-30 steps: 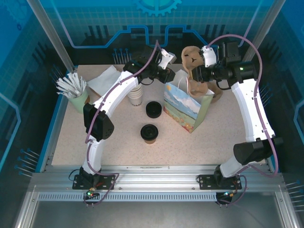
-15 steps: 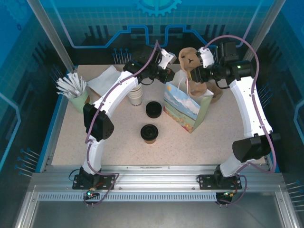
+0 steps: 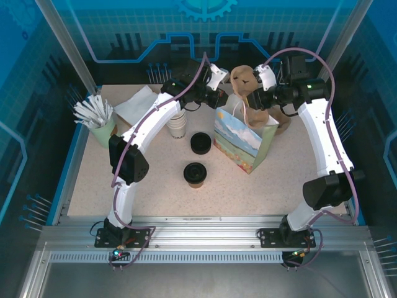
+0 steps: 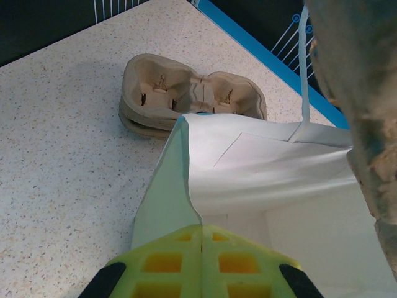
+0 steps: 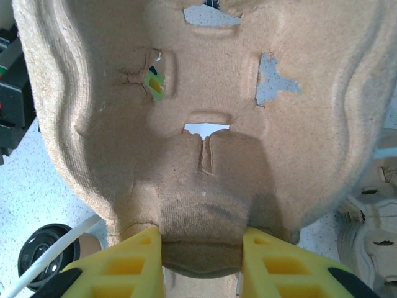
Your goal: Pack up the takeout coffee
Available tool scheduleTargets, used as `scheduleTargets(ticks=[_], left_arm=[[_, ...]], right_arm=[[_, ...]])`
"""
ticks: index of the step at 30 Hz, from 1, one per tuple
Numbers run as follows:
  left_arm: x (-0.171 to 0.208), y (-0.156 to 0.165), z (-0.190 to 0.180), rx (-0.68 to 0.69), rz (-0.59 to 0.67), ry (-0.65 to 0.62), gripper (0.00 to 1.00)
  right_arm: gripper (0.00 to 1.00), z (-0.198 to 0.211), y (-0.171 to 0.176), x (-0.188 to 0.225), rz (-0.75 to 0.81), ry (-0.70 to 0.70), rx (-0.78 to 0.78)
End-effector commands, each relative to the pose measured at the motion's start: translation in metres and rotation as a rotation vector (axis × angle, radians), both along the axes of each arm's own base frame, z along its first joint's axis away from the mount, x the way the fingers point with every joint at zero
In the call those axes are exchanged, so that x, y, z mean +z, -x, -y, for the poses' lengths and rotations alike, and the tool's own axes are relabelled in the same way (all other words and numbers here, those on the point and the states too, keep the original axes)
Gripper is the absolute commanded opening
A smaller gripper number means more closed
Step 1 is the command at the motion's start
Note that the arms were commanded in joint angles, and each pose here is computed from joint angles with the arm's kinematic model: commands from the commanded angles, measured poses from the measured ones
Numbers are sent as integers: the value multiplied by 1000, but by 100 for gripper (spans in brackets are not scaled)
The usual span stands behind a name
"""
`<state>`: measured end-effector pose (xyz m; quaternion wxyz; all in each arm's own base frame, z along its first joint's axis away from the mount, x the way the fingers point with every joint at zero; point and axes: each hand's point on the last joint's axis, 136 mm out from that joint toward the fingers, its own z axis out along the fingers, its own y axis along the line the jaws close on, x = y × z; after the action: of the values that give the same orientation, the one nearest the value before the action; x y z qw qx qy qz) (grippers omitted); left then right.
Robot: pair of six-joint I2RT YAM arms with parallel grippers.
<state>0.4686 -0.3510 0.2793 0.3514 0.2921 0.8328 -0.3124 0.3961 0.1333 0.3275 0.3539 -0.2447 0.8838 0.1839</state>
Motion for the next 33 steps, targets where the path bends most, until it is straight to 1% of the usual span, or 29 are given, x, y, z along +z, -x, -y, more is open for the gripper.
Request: scheduleTargets(ticks=[1, 14, 22, 33], left_arm=[[4, 2, 6, -32, 13, 13, 7], [4, 0, 1, -17, 4, 18, 5], [4, -2, -4, 0, 2, 24, 5], [2, -2, -6, 0, -2, 29, 5]], right_arm=[[29, 9, -1, -6, -7, 18, -2], [28, 8, 17, -12, -39, 50, 20], [29, 10, 30, -16, -72, 117, 4], [29, 18, 32, -17, -82, 160, -35]])
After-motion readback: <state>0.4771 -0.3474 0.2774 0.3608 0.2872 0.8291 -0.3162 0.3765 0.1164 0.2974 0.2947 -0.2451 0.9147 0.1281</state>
